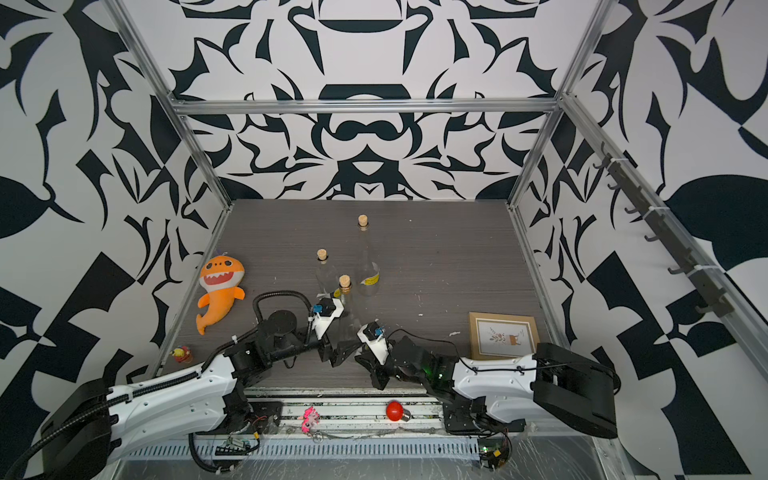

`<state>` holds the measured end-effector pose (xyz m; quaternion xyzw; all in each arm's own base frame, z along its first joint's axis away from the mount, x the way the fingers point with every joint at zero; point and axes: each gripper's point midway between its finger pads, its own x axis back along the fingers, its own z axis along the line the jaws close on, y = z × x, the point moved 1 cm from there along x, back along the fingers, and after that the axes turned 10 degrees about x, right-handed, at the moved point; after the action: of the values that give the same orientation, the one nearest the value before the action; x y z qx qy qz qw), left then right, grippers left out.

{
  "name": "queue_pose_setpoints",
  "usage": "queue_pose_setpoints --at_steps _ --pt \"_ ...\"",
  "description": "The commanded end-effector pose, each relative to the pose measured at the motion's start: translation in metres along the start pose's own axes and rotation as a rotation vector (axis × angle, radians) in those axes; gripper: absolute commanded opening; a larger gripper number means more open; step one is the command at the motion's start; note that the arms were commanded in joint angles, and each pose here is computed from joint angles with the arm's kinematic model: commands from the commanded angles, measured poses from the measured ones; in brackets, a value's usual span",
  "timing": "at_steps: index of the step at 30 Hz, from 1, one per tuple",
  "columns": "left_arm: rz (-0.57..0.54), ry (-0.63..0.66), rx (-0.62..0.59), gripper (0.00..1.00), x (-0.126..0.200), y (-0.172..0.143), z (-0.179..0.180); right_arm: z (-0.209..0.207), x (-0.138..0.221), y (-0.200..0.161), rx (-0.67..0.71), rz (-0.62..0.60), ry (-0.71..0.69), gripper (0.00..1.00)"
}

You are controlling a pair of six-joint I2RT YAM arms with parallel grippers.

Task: Remove the label from the bottle
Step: Tear open the label from the bottle.

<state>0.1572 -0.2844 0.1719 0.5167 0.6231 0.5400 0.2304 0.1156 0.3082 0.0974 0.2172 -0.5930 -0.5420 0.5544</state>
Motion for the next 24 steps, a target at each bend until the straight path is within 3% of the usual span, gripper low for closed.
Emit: queue_pose_setpoints --at_steps 1,9,15,24 --pt "-0.028 0.008 -0.005 0.99 -0.001 0.014 -0.001 0.007 -0.003 0.005 0.015 0.005 0.031 0.00" --pt "-0.063 -0.007 -0.006 1.00 0.003 0.020 -0.004 0.006 -0.001 0.000 0.004 0.010 0.033 0.00" --pt "-0.035 -0.024 -0.018 0.89 0.002 0.012 -0.004 0.002 0.007 0.005 -0.021 -0.043 0.009 0.00" --pt "-0.029 -0.057 -0.023 0.96 -0.003 0.009 -0.007 0.002 0.009 0.006 -0.028 -0.054 0.012 0.00"
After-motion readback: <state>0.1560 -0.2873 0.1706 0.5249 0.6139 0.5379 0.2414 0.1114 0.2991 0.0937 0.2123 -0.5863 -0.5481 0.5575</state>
